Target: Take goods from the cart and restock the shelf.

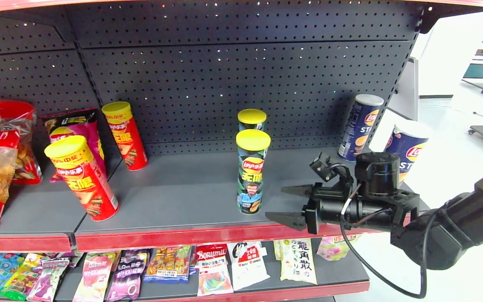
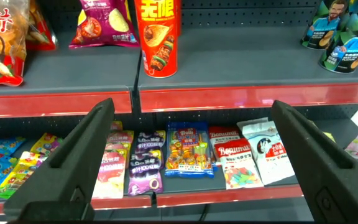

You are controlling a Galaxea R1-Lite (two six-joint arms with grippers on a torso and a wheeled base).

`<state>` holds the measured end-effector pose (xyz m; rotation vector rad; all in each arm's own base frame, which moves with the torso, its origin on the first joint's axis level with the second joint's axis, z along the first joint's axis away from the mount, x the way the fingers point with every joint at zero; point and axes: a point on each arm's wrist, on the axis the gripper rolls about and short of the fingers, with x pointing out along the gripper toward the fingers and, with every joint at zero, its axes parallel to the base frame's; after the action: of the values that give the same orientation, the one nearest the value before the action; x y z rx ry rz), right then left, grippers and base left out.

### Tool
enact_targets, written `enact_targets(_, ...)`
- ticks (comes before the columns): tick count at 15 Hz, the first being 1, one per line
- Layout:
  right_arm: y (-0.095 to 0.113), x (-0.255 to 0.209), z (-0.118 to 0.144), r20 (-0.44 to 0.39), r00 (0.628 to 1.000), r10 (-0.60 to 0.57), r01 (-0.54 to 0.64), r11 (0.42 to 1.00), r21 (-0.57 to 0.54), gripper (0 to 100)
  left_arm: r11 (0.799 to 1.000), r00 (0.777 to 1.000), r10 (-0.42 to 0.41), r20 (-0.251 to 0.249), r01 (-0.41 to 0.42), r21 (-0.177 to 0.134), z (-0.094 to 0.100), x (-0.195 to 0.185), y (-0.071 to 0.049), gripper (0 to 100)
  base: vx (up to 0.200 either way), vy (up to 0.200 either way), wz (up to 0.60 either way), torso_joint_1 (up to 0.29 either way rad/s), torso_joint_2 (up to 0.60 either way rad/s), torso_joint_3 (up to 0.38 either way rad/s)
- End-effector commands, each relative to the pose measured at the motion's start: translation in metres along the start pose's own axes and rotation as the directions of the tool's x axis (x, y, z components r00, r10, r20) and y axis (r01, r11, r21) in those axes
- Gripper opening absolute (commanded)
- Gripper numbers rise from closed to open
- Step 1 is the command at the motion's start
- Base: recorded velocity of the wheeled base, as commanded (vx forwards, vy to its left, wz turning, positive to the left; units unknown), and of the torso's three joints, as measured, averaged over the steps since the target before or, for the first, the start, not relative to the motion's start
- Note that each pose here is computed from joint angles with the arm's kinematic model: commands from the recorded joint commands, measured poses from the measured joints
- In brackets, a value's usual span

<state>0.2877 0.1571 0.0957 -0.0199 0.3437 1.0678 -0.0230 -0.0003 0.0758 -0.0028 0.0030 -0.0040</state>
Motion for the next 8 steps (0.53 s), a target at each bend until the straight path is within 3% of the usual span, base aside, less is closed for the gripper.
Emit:
enact_targets(1,0.005,0.001,-0.003,-0.012,1.000,0.003,-0.003,1.000,0.000,100,1.000,1.000,0.001,0.000,-0.001,0.000,0.000,0.000,0.000,100,0.000,0.000,0.00,0.000,0.00,0.000)
enact_targets(4,0.017,0.001,-0.009,-0.035,0.999,0.021,-0.021,1.000,-0.009,100,1.000,1.000,0.001,0.000,-0.001,0.000,0.000,0.000,0.000,100,0.000,0.000,0.00,0.000,0.00,0.000)
enact_targets(8,0.021,-0.007,0.001,-0.005,1.000,0.018,-0.019,0.998,-0.068,100,1.000,1.000,0.001,-0.002,-0.001,0.000,0.000,0.000,0.000,100,0.000,0.000,0.00,0.000,0.00,0.000)
